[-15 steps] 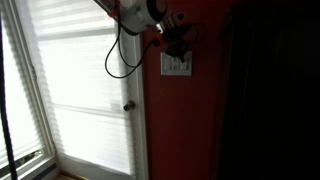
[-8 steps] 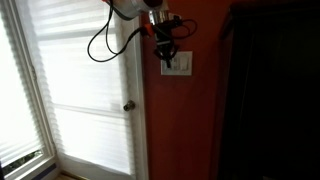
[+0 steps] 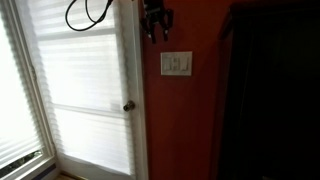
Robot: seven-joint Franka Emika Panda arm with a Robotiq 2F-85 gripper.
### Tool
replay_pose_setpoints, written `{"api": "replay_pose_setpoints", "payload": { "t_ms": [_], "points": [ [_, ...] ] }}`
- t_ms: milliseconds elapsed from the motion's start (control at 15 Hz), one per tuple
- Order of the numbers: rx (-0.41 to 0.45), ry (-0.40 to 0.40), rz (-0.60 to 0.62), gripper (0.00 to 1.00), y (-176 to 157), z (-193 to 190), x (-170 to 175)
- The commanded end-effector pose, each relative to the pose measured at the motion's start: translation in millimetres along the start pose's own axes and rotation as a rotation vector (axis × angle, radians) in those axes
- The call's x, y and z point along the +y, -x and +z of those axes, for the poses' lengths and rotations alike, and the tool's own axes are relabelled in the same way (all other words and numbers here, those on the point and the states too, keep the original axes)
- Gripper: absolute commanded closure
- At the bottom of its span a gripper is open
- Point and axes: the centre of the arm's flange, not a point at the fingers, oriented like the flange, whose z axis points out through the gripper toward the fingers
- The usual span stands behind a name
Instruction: Flip the far left light switch upwards, flip the two middle light switches to the right, flip the far right light switch upwards
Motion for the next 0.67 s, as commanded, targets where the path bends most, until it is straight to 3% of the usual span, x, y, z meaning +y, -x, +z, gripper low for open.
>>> {"api": "replay_pose_setpoints", "payload": {
  "t_ms": [0,67,267,333,600],
  "points": [
    [0.135,0.035,0.100,0.12,36.1,-40.3,-1.9],
    [0.167,0.026,0.118,0.04,42.7,-50.4,-0.4],
    [0.254,0.036,0.095,0.00,61.1,-69.4,-0.8],
    [0.199,0.015,0.102,0.01,35.2,-68.9,5.9],
    [0.234,0.018,0.095,0.00,49.6,-75.6,3.4]
  ]
}}
